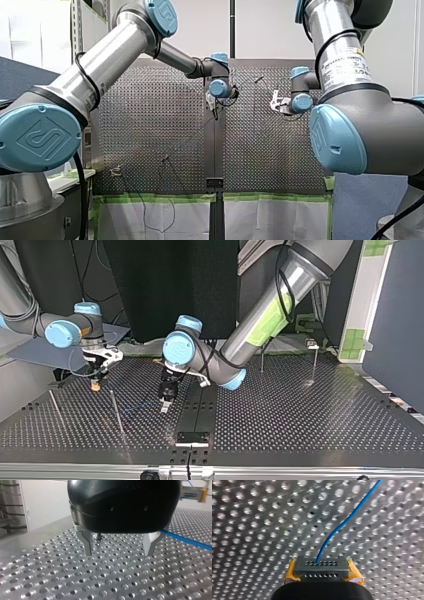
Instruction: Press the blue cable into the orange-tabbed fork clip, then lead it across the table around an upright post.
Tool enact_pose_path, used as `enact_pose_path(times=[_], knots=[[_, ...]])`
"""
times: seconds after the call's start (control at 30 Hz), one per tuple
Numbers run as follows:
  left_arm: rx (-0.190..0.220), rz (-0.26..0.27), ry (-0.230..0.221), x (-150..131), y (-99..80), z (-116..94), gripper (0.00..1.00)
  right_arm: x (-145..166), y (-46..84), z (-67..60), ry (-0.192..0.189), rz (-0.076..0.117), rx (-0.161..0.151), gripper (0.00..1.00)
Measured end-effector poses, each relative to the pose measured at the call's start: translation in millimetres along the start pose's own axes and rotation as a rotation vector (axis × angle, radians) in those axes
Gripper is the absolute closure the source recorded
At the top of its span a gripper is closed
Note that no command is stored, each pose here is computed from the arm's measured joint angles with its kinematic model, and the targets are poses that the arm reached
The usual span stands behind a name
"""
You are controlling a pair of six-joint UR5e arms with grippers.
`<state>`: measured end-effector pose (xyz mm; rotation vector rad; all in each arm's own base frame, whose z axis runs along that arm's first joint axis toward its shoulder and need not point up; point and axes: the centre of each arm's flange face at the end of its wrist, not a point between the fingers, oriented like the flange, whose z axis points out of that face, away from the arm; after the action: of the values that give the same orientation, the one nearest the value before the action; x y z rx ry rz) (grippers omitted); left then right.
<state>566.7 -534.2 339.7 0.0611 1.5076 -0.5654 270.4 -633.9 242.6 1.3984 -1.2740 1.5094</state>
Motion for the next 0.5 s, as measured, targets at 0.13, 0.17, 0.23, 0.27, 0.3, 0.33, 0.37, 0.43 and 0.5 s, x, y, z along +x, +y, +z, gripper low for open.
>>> enact_pose_path(times=[0.13,0.17,0.23,0.27,0.3,0.33,0.37,0.43,0.5], knots=[[0.017,-0.014,-0.006,-2,-3.1,1,0.0,-22,4.1,0.3,-0.033,-0.002,-0.009,1.0],[0.02,-0.018,-0.008,-2,-3.9,1,0.0,-30,6.2,0.3,-0.044,-0.002,-0.013,1.0],[0.027,-0.024,-0.012,-4,-6.7,2,0.0,-42,9.2,0.2,-0.057,0.0,-0.019,1.0],[0.03,-0.027,-0.014,-5,-8.1,2,0.0,-49,11.1,-0.1,-0.062,0.002,-0.022,1.0],[0.032,-0.03,-0.018,-7,-10.2,2,0.0,-53,12.8,-0.3,-0.065,0.005,-0.024,1.0],[0.032,-0.032,-0.021,-8,-11.7,2,0.0,-58,14.5,-0.3,-0.067,0.007,-0.026,1.0],[0.031,-0.034,-0.025,-9,-12.9,2,0.0,-63,16.9,0.0,-0.068,0.009,-0.029,1.0],[0.029,-0.037,-0.031,-12,-14.5,3,0.0,-70,20.1,0.5,-0.071,0.012,-0.033,1.0],[0.028,-0.04,-0.034,-13,-15.0,3,0.0,-77,23.0,1.2,-0.076,0.013,-0.037,1.0]])
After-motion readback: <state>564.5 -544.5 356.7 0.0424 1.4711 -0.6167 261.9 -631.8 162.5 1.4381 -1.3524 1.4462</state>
